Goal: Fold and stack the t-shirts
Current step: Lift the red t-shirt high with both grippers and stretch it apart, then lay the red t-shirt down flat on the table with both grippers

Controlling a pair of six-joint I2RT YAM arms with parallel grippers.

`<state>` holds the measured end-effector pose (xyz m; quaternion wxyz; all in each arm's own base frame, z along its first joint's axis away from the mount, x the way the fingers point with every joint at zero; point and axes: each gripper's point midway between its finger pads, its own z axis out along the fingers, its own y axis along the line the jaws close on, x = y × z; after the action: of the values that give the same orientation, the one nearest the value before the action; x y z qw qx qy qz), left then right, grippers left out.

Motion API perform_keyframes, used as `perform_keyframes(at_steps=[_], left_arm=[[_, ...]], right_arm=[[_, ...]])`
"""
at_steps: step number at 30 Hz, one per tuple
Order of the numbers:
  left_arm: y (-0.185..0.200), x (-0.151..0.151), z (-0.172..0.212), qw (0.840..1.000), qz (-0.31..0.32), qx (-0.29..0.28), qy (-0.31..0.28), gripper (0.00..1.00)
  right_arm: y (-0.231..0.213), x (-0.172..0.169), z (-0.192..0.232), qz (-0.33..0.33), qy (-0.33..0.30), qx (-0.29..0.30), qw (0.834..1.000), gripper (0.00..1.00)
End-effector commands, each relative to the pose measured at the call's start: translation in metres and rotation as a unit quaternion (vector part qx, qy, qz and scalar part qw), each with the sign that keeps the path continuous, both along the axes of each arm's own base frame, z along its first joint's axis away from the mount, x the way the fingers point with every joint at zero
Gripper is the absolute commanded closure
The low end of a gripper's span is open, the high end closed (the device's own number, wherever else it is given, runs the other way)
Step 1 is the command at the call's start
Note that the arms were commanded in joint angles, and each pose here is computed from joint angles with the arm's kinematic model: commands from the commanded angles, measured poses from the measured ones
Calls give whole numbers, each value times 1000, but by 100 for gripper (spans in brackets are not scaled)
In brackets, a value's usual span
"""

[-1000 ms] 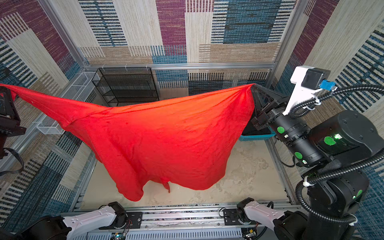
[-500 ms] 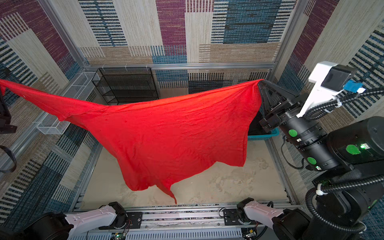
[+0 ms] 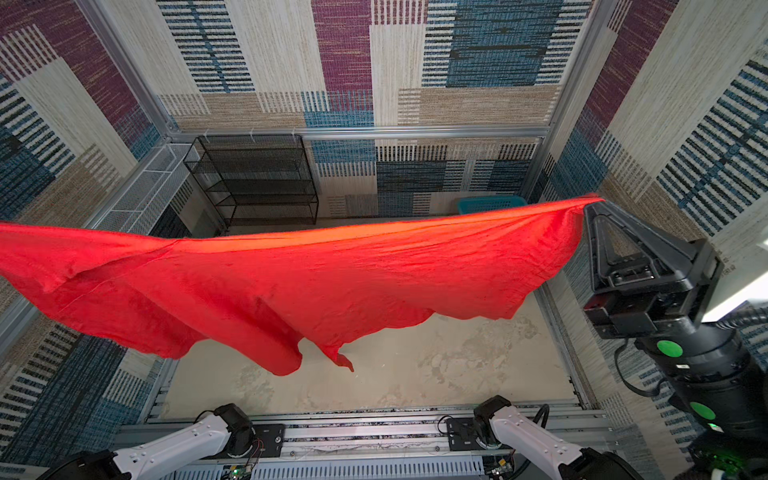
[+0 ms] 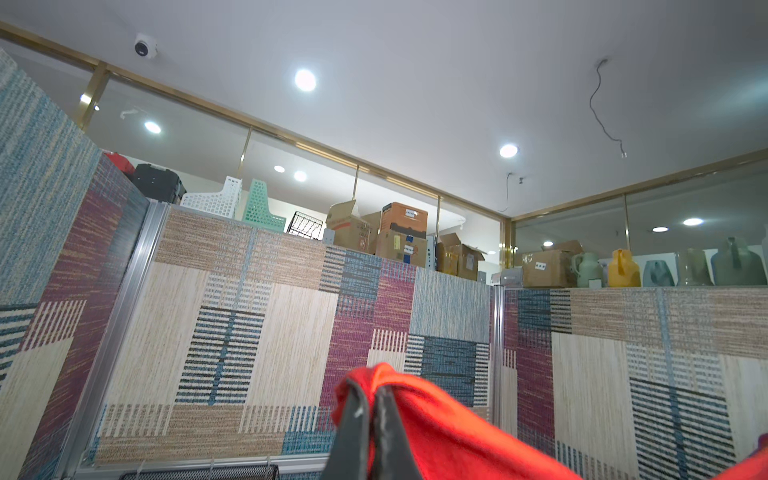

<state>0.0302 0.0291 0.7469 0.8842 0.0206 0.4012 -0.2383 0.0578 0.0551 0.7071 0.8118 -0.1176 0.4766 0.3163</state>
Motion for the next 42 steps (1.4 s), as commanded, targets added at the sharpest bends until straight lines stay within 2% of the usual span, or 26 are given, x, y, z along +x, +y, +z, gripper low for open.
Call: perform_keyframes(at_steps=[1, 6, 10, 13, 16, 23, 25, 28, 34, 40, 42], left_arm=[[20, -15, 17, 998, 20, -43, -39, 100], [15, 23, 7, 995, 94, -21, 2, 100], [-6, 82, -22, 984, 162, 21, 73, 100], [-28, 129, -55, 969, 208, 60, 119, 100], [-52, 172, -101, 953, 235, 98, 166, 100], [-104, 269, -259, 908, 268, 168, 276, 100], [-112, 293, -309, 896, 273, 172, 307, 100], [-120, 315, -365, 891, 278, 160, 320, 100], [-128, 362, -452, 864, 296, 169, 370, 100], [-127, 438, -522, 834, 301, 163, 433, 100], [-129, 471, -544, 815, 312, 183, 453, 100]], right_arm=[[-20, 6, 9, -56, -6, 30, 998, 100], [-6, 54, -10, -80, 48, 6, 996, 100], [9, 99, -42, -102, 90, -17, 991, 100], [17, 141, -86, -133, 138, -38, 981, 100], [30, 178, -145, -144, 185, -58, 970, 100], [47, 252, -323, -185, 297, -109, 930, 100], [46, 270, -369, -198, 323, -116, 918, 100], [41, 292, -426, -201, 355, -108, 907, 100], [42, 338, -500, -200, 409, -131, 881, 100], [26, 400, -550, -225, 470, -122, 845, 100], [23, 425, -564, -224, 485, -122, 836, 100]])
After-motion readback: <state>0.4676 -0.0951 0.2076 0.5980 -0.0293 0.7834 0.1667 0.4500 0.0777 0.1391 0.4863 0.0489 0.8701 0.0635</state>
